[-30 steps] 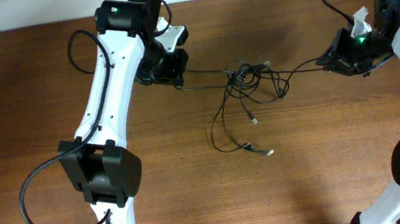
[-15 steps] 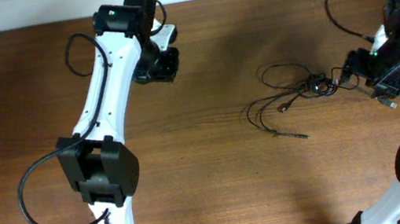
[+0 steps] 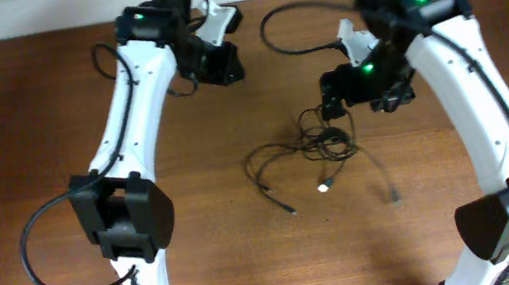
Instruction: Untangle cables
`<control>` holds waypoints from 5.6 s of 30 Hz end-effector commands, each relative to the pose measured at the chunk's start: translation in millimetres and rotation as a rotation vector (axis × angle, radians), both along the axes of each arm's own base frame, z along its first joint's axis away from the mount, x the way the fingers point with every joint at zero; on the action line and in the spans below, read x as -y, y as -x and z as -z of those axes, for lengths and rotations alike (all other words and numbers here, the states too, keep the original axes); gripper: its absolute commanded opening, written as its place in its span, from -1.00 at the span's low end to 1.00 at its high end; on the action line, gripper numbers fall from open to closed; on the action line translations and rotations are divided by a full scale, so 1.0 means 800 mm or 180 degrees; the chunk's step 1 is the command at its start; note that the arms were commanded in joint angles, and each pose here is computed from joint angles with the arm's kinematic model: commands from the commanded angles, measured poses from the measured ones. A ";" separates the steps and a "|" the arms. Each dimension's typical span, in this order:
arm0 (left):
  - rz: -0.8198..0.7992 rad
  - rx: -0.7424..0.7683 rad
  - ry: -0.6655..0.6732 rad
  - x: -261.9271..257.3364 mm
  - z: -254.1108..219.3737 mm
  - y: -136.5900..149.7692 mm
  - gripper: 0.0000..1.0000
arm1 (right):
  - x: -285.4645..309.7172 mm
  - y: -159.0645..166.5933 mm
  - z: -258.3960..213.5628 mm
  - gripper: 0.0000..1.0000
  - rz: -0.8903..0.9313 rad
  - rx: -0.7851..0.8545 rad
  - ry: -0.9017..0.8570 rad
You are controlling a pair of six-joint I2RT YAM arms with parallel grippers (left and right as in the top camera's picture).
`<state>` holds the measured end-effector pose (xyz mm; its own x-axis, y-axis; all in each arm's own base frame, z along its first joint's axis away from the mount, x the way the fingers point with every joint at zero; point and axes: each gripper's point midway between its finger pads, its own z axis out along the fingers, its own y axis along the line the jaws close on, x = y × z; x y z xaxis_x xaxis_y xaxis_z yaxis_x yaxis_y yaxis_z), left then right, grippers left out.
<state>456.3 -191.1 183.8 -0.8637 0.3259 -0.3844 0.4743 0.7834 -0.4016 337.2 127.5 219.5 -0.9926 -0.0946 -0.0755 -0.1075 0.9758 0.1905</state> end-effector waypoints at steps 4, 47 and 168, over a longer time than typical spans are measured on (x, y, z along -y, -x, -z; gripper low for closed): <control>-0.0009 0.0068 -0.0020 0.003 -0.016 0.006 -0.74 | 0.018 -0.003 -0.024 0.97 -0.0413 0.0216 0.0161; 0.1720 -0.0091 -0.0783 0.258 0.175 0.145 -0.21 | 0.218 -0.096 0.043 0.97 0.1829 0.0399 0.0110; 0.1501 -0.0264 0.2594 0.124 -0.123 0.102 -1.00 | -0.048 -0.095 -0.012 -0.92 0.0003 0.1138 -0.1280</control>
